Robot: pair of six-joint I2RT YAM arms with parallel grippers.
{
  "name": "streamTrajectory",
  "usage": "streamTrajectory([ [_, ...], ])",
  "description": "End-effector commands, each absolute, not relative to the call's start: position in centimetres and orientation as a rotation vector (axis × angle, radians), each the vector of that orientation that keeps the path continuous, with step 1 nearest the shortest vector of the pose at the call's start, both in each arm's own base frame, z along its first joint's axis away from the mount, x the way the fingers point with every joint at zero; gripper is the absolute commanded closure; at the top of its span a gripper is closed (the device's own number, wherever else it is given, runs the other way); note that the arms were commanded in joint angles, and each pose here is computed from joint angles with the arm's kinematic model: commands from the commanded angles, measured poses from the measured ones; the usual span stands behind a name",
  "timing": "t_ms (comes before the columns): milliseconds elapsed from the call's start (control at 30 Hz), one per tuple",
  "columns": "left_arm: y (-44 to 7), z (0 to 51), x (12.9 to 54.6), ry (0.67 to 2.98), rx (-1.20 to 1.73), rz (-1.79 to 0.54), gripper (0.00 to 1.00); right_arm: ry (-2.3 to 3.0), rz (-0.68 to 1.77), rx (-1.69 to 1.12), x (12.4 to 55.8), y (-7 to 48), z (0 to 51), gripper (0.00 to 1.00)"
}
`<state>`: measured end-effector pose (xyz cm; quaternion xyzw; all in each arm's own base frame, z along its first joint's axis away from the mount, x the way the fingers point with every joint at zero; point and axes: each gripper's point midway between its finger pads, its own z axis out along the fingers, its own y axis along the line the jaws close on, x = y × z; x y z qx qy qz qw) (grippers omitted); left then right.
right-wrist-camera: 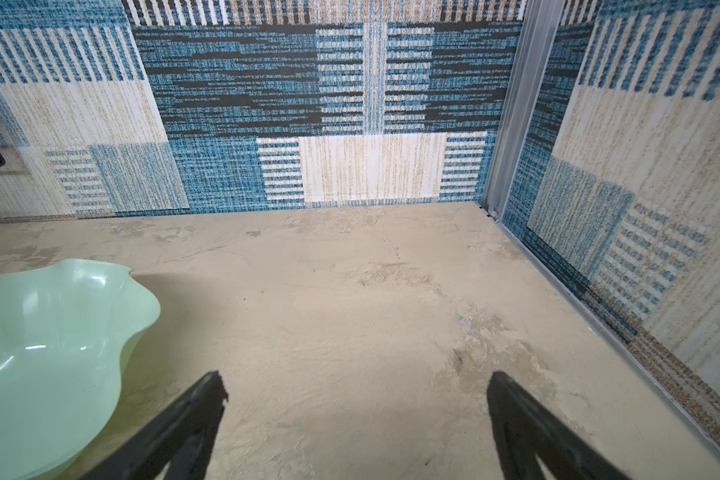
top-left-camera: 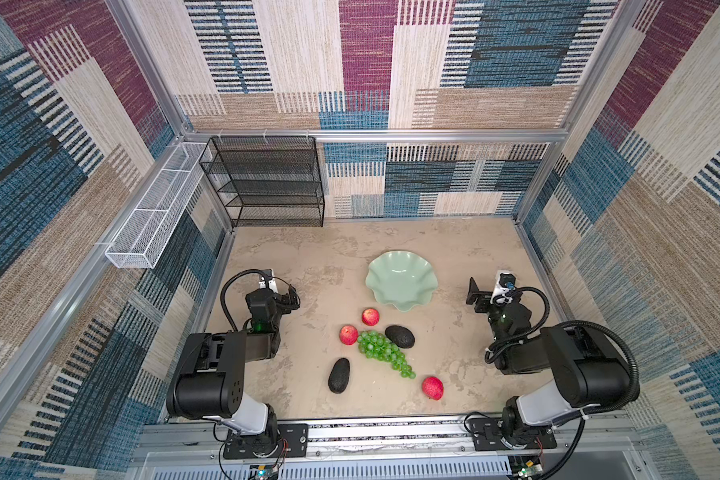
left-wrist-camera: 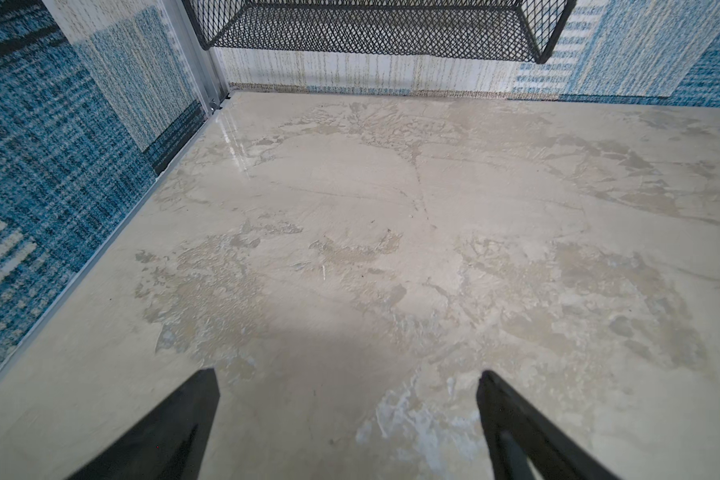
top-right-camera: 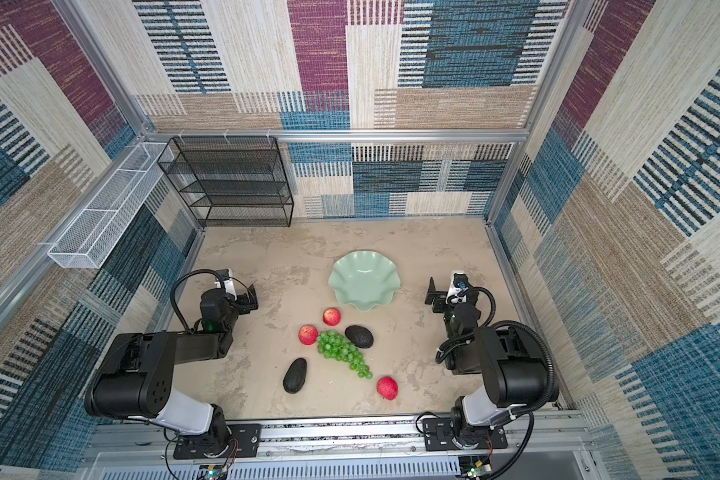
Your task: Place and organize the fake fruits in the fruit bowl
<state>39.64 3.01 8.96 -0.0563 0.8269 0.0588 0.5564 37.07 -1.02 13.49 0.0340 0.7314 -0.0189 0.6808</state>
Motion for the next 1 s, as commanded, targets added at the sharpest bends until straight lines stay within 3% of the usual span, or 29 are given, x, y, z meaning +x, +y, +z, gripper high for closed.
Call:
streamTrajectory([
  [0, 2.9, 9.5, 40.0, 1.932, -0.126, 0.131, 0.0, 1.604, -0.03, 0.079, 37.3, -0.9, 14.5, 0.0],
  [433, 3.1, 9.6, 39.8, 1.919, -0.139, 0.097, 0.02, 1.599, -0.036, 0.084, 37.2, -1.0, 14.7, 0.0],
  [567, 3.4, 10.7, 39.7, 1.925, -0.156, 0.118, 0.08, 1.673, -0.05, 0.131, 38.8, -1.6, 16.6, 0.0],
  [700, 7.9, 14.7, 37.8, 2.079, -0.54, 0.321, 0.06, 1.678, 0.179, 0.209, 39.3, 0.2, 21.3, 0.0],
  [800, 6.0, 19.2, 38.5, 2.06, -0.575, 0.131, 0.02, 1.659, 0.419, 0.287, 38.3, 2.1, 23.5, 0.0],
  [867, 4.6, 21.6, 38.8, 1.927, -0.662, -0.077, 0.01, 1.65, 0.497, 0.164, 37.2, 4.1, 23.8, 0.0],
  [967, 1.7, 24.4, 38.2, 1.845, -0.511, -0.264, 0.01, 1.73, 0.562, 0.114, 36.0, 5.5, 23.2, 0.02],
])
